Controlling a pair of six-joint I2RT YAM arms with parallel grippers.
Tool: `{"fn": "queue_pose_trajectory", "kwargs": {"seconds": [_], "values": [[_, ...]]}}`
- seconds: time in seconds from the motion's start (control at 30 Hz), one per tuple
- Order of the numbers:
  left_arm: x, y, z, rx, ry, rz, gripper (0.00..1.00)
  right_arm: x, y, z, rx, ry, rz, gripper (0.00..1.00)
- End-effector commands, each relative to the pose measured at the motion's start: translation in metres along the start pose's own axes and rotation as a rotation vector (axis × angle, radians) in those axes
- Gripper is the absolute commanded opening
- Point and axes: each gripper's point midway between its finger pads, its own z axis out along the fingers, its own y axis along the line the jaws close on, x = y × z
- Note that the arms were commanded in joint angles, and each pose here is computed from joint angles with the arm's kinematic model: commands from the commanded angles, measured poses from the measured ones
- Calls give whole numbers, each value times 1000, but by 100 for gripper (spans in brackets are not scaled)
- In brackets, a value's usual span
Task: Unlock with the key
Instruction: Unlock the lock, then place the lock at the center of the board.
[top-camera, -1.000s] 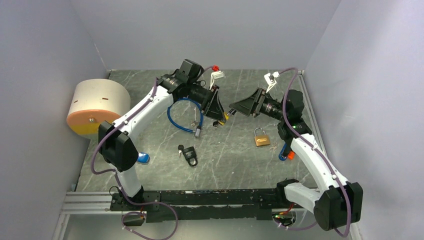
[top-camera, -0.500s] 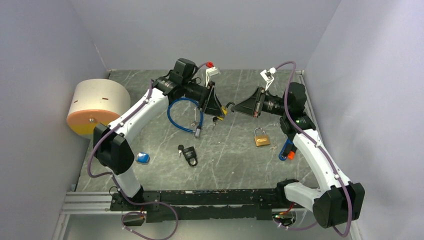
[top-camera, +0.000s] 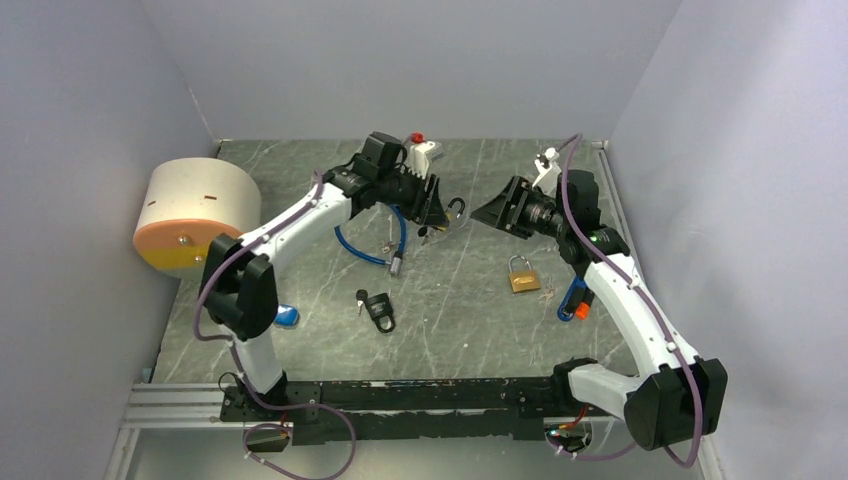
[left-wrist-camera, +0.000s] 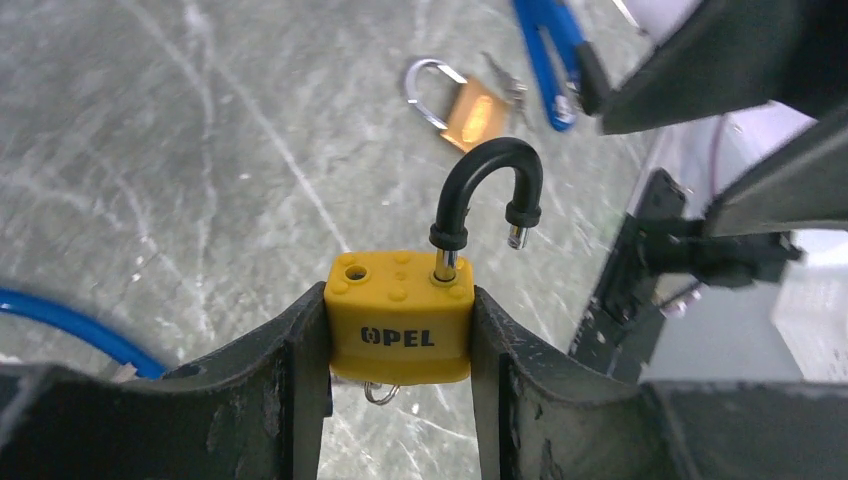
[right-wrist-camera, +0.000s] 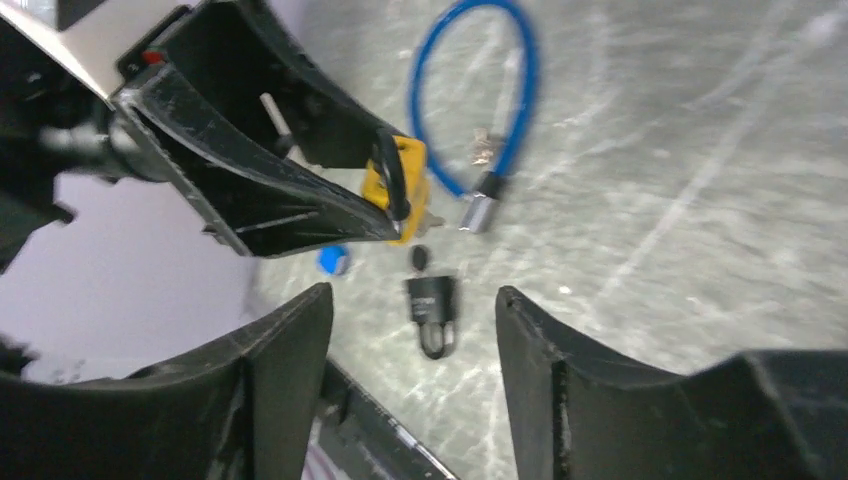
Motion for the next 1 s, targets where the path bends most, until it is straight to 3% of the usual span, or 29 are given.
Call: {"fn": "queue_pose_trajectory", "kwargs": {"seconds": [0.0,0.23,0.37,0.63,0.77,0.83,0.9,0.97], "values": [[-28,37,19,-152,-99,-60,3,-21,-49,-13,306,-102,23,67],[-23,116,64,-481,-85,-237,3,-20,-69,-30,426,-125,-2,68],[-22,148,86,-583,-99,-335,2,-15,-77,-35,457,-127,-3,68],[-8,202,113,-820,-135,-370,2,0,-101,-40,558,-98,39,73],[-8,213,125,-837,-154,-343,13,3,-107,-40,576,-84,48,73],[-9,218,130,-845,-156,-324,25,1,-107,-40,578,-85,46,73],[-10,222,134,-841,-166,-311,44,1,-106,-41,580,-85,43,74],[-11,221,139,-814,-170,-295,53,0,-106,-41,580,-90,43,74]]}}
